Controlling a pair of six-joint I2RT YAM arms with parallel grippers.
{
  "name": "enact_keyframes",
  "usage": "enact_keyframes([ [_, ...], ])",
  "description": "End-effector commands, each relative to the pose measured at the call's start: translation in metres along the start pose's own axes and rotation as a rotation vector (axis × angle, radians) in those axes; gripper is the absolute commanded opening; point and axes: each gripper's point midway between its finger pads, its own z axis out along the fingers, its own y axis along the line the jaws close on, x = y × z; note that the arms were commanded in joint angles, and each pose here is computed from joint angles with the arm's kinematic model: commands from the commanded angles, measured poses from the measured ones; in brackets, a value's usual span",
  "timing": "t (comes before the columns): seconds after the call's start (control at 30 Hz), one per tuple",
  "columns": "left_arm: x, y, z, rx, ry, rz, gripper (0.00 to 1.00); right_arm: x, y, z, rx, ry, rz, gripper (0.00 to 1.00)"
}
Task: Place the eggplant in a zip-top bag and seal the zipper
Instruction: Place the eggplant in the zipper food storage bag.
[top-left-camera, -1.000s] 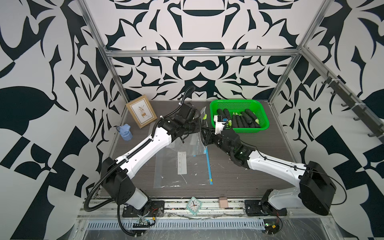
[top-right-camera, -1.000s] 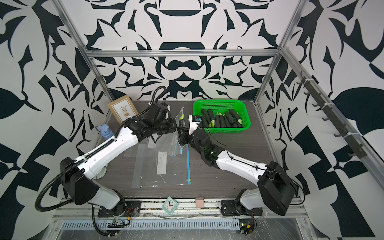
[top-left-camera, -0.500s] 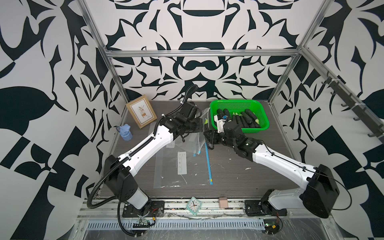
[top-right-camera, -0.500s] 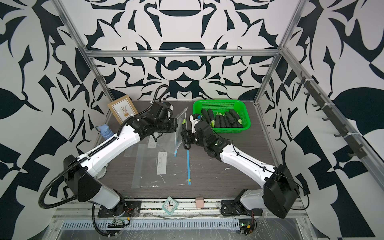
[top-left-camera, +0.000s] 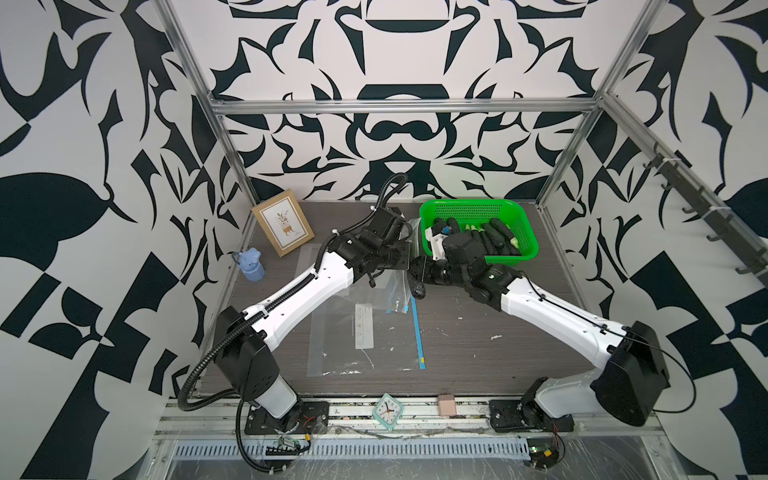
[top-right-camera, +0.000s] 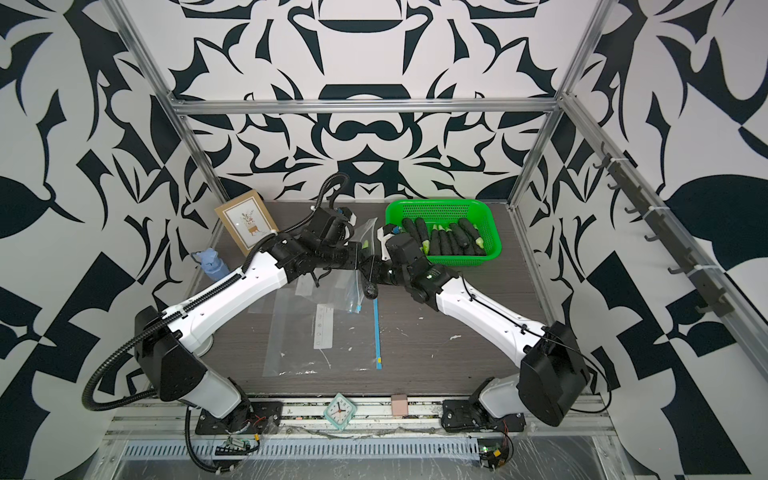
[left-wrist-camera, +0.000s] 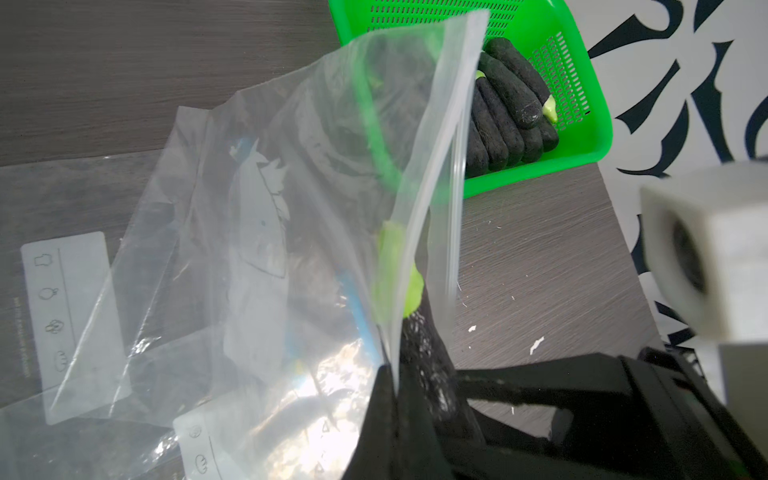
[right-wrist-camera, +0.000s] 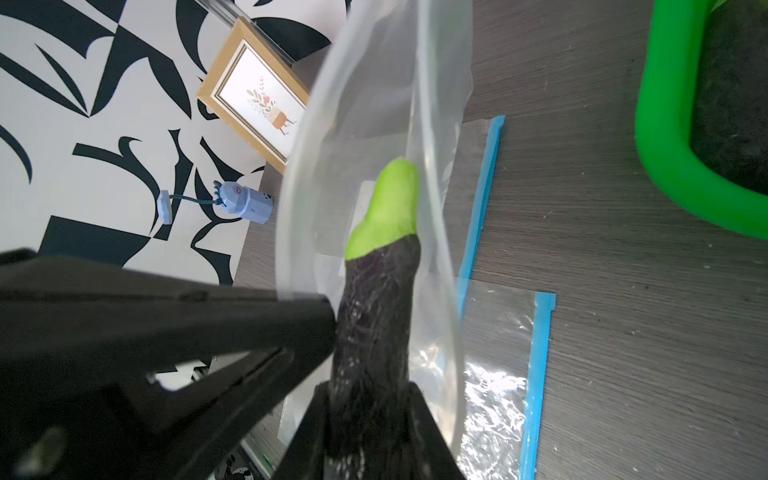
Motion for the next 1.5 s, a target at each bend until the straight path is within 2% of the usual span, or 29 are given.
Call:
enact_keyframes([
  [0.0, -0.004, -0.015, -0.003, 0.018, -0.013, 0.057, 0.00, -0.012, 0.014, -0.005, -0.040, 0.011, 0.035, 0.00],
  [0.13, -0.001, -0.018, -0.004, 0.023, -0.009, 0.075, 0.00, -0.015, 0.006, 0.002, -0.024, 0.030, 0.066, 0.00],
  [0.53, 0.003, -0.019, -0.016, 0.041, -0.008, 0.096, 0.00, -0.037, -0.013, 0.008, -0.011, -0.045, 0.121, 0.00],
  [0.87, 0.000, -0.027, -0.020, 0.074, -0.001, 0.020, 0.00, -0.050, -0.020, 0.023, 0.028, -0.123, 0.141, 0.00],
  [0.93, 0.002, -0.025, -0.019, 0.067, 0.005, -0.002, 0.00, -0.054, -0.017, 0.024, 0.044, -0.136, 0.124, 0.07],
  [1.07, 0.001, -0.012, -0.018, 0.019, 0.006, -0.043, 0.00, -0.053, -0.013, 0.020, 0.075, -0.124, 0.064, 0.32],
  [1.33, -0.007, 0.021, -0.019, -0.062, -0.003, -0.165, 0.00, -0.050, -0.005, -0.009, 0.125, -0.081, -0.048, 0.63],
  [1.47, -0.011, 0.027, -0.022, -0.083, -0.007, -0.183, 0.00, -0.049, 0.004, -0.024, 0.109, -0.073, -0.089, 0.66],
])
